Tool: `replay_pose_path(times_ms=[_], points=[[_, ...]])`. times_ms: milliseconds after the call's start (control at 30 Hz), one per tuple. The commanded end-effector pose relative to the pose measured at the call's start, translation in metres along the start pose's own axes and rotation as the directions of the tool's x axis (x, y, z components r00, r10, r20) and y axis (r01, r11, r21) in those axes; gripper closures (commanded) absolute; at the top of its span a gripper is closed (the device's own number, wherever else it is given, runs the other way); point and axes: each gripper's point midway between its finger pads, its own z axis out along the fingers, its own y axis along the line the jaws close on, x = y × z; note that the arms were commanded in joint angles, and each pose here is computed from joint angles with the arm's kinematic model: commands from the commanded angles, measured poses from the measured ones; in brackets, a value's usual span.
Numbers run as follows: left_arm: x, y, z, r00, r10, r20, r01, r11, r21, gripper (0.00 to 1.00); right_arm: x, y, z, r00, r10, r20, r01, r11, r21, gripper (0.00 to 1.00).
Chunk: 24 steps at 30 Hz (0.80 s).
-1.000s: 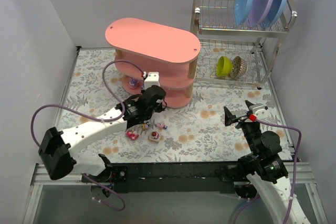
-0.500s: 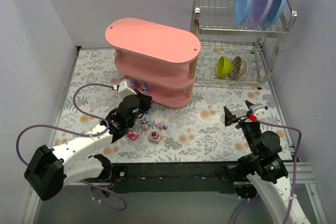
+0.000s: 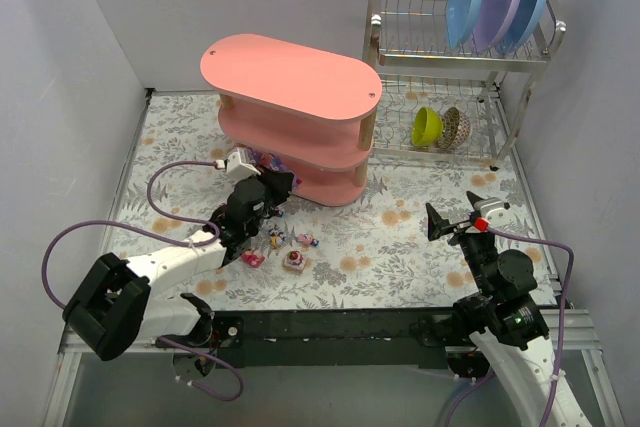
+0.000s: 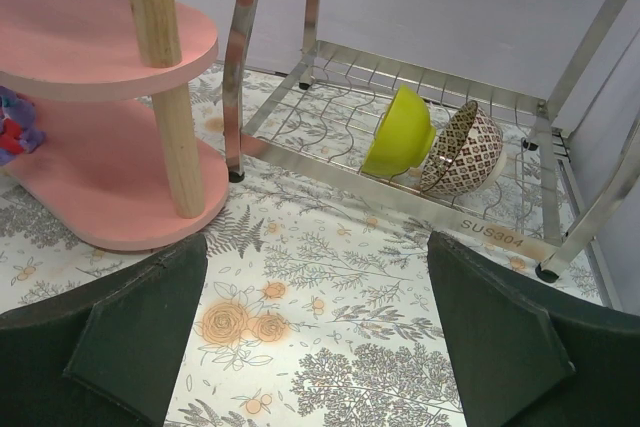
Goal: Place and organize the plastic toys onto the shelf
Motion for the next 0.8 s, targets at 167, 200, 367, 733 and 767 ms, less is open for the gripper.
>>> replay_pose_path(times_ms=[167,200,367,733,767], points=[[-0.012,-0.006,0.009,0.996,-0.03,0.084,0.026,0.998,0.052,1.0,-0.055,-0.01,-0.025,0.968,0.037,0.248,-0.044,0.999,0.024,0.02],[-0.009,-0.002,0.011,0.997,-0.023,0.079,0.02,0.999,0.039,1.0,-0.055,-0.01,-0.025,0.968,0.037,0.25,-0.044,0.999,0.024,0.02],[-0.006,0.002,0.017,0.996,-0.01,0.088,0.008,1.0,0.029,1.0,-0.054,-0.01,-0.025,0.969,0.036,0.246,-0.043,0.999,0.025,0.02],[0.002,0.011,0.028,0.995,0.019,0.096,-0.02,1.0,0.012,1.0,-0.054,-0.011,-0.024,0.968,0.036,0.249,-0.045,0.998,0.031,0.02],[0.004,0.014,0.03,0.996,0.023,0.091,-0.024,1.0,0.006,1.0,-0.055,-0.011,-0.024,0.968,0.036,0.25,-0.045,0.998,0.032,0.02]])
